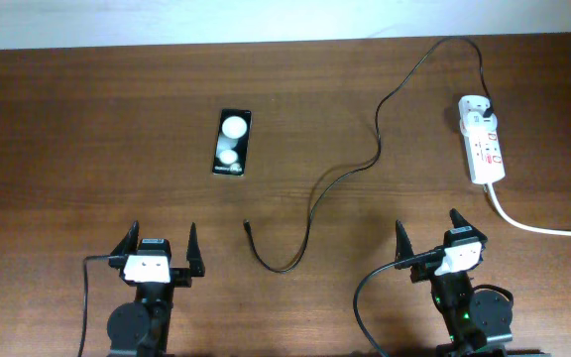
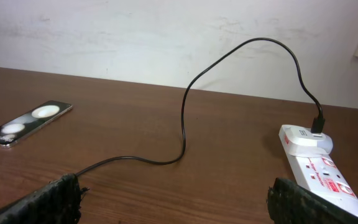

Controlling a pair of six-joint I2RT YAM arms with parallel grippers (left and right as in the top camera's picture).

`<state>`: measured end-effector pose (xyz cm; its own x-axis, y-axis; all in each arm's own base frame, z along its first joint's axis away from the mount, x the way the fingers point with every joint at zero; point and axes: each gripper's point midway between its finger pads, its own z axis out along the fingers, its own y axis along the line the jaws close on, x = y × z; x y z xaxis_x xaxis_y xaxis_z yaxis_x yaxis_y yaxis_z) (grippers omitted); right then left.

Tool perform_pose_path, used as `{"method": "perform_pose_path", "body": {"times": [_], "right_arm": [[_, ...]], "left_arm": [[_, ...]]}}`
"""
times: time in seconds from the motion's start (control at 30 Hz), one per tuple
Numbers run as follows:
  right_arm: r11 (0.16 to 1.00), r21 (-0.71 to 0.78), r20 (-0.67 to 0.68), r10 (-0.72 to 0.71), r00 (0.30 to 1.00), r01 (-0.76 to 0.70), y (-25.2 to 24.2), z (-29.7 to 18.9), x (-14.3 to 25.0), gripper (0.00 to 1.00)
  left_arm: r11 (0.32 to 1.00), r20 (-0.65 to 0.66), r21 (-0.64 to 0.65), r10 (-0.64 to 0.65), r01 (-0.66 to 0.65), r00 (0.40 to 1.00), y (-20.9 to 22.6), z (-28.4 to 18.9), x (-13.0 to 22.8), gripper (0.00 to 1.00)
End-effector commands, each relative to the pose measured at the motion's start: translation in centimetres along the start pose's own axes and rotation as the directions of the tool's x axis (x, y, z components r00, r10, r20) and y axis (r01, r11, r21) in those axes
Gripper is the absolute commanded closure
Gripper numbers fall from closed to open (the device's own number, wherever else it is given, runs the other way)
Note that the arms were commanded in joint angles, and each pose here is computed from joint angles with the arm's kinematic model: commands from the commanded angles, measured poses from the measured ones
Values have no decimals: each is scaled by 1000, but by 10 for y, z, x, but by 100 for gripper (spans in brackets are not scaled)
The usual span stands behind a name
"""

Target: Plug charger to phone and switch on socket

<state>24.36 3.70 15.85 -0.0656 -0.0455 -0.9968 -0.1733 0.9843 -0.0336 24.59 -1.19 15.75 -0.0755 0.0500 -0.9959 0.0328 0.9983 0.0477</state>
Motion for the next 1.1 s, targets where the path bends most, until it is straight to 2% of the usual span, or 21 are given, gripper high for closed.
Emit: {"method": "perform_pose_path", "body": {"times": [0.0,0.07,0.13,0.23,0.33,0.43,0.6,0.73,0.87,0.97,1.07], "right_arm": [[1000,-7,-3,-7,1000,7,2,0,2,1],[1000,-7,-3,-7,1000,7,2,0,2,1],[1000,-7,-3,-7,1000,7,2,0,2,1],[1000,-7,-3,-7,1000,7,2,0,2,1],[1000,-7,-3,-7,1000,7,2,0,2,1],[1000,-7,-3,-7,1000,7,2,0,2,1],[1000,-7,-3,-7,1000,7,2,0,2,1],[1000,-7,-3,-7,1000,7,2,0,2,1],[1000,-7,-3,-7,1000,7,2,0,2,1],[1000,-7,-3,-7,1000,7,2,0,2,1],[1000,-7,-3,-7,1000,7,2,0,2,1]], "left_arm": [[1000,0,-9,15,-15,1000,1,0,0,1],[1000,4,-5,16,-16,1000,1,0,0,1],[996,44,-85,42,-38,998,14,-1,-11,1],[999,184,5,30,-31,982,-1,-5,-46,1],[999,232,42,-15,5,972,-5,-14,-75,1],[999,228,44,-19,9,973,-2,-35,-124,1],[984,187,175,-16,-17,982,-20,-55,-202,1],[971,96,239,4,-27,995,-30,-43,-240,1],[959,-56,285,22,-5,998,-37,-10,-257,1],[955,-216,295,47,19,975,-40,14,-253,1],[953,-403,298,70,58,913,-42,41,-230,1]]}}
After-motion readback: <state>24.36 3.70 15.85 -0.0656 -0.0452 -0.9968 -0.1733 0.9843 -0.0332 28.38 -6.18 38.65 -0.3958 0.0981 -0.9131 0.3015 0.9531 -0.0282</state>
